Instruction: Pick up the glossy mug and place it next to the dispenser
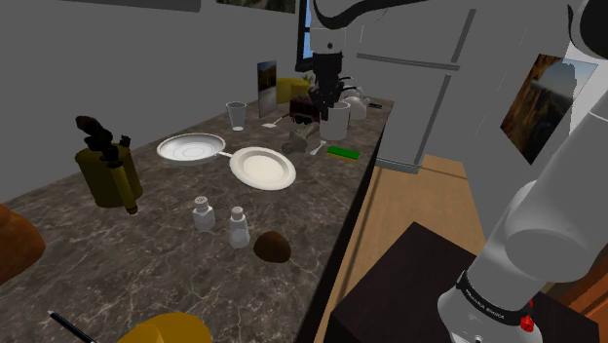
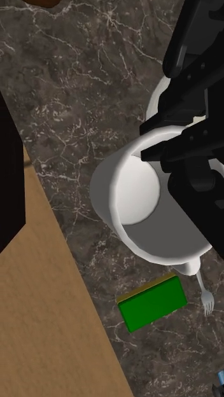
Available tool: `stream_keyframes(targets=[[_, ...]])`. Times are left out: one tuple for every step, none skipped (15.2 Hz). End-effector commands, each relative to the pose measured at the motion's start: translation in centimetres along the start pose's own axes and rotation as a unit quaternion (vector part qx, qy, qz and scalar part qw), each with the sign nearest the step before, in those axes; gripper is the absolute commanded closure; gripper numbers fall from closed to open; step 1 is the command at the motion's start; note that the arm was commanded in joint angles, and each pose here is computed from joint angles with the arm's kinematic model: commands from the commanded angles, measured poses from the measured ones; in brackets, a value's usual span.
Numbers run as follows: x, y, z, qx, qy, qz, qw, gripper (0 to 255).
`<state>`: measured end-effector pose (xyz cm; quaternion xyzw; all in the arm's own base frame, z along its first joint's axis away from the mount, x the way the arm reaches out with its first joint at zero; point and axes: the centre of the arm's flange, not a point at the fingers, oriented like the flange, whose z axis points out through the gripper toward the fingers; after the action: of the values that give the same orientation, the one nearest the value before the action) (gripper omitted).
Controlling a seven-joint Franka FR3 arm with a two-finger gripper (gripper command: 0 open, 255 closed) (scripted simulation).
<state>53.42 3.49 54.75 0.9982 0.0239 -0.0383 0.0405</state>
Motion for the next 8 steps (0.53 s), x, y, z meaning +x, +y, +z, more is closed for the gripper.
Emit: stream_keyframes(targets=[[0.1,0.1,-1.1,0.0,0.0,0.0,1.0,255],[0.1,0.1,-1.6,0.0,0.0,0.0,1.0,255],[0.0,0.2,-2.1,0.0,0.0,0.0,1.0,255],[0.0,0.2,-2.7,0.0,0.0,0.0,1.0,255],[-0.1,0.2,-3.2,0.0,0.0,0.0,1.0,255],[-0.1,0.3,-3.7,0.0,0.0,0.0,1.0,255],[-0.2,0.3,-4.2,0.0,0.0,0.0,1.0,255],[-0.2,0.4,-4.8,0.0,0.0,0.0,1.0,255]])
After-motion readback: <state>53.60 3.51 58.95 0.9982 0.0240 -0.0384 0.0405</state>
